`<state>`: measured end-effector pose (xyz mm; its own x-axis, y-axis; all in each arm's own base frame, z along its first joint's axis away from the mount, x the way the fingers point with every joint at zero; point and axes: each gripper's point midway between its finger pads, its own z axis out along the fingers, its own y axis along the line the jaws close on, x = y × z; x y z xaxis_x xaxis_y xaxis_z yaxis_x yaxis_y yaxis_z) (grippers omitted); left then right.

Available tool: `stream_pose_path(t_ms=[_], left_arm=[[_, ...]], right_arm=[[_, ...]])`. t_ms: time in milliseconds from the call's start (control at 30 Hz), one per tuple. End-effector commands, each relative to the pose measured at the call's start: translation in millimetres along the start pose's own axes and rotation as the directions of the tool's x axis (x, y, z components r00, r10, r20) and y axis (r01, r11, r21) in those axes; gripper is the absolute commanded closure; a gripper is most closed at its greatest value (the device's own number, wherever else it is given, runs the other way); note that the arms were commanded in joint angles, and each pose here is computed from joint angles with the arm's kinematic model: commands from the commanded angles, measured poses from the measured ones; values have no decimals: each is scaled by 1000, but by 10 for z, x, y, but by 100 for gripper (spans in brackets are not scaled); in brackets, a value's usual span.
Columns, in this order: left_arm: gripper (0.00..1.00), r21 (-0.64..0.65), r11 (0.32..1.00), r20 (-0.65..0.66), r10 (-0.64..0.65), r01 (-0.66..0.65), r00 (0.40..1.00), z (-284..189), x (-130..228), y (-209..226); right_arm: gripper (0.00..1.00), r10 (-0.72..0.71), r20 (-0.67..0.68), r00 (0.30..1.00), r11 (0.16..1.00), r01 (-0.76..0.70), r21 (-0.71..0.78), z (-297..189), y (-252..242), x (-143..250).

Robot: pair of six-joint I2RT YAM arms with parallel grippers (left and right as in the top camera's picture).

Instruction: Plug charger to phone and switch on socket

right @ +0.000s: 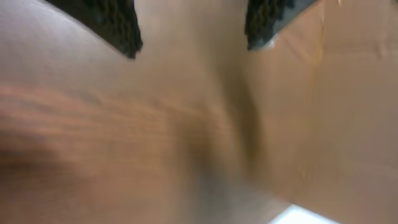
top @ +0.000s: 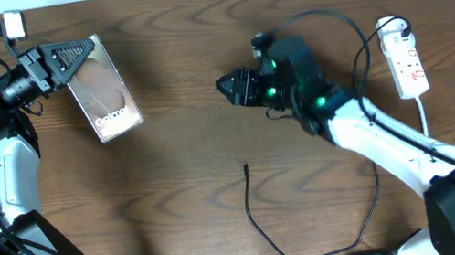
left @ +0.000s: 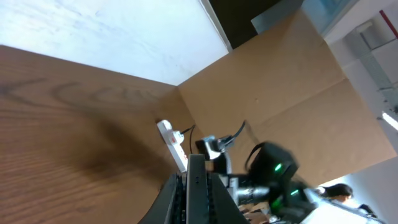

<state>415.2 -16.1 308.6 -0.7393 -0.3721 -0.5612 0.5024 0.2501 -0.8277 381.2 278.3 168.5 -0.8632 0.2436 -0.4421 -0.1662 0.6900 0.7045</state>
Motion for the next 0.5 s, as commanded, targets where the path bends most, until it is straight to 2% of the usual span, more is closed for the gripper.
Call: stream_pose_path(t_ms=[0, 167, 300, 333, 467], left_arm=[[93, 13, 998, -15, 62, -62, 998, -14, 0, -97], [93, 11, 998, -12, 66, -65, 998, -14, -7, -92], [92, 9, 998, -9, 65, -65, 998, -14, -12, -89], [92, 9, 998, -9, 64, -64, 998, -14, -12, -89], [92, 9, 998, -9, 64, -64, 998, -14, -11, -89]], right_arm=[[32, -158, 30, 987, 987, 158, -5, -211, 329, -290], [24, -97, -87, 991, 990, 105, 99, -397, 272, -163], [8, 21, -184, 983, 961, 31, 276, -481, -109, 135], [1, 46, -213, 976, 947, 25, 320, -512, -206, 227], [1, 101, -298, 949, 917, 27, 397, -556, -364, 491]])
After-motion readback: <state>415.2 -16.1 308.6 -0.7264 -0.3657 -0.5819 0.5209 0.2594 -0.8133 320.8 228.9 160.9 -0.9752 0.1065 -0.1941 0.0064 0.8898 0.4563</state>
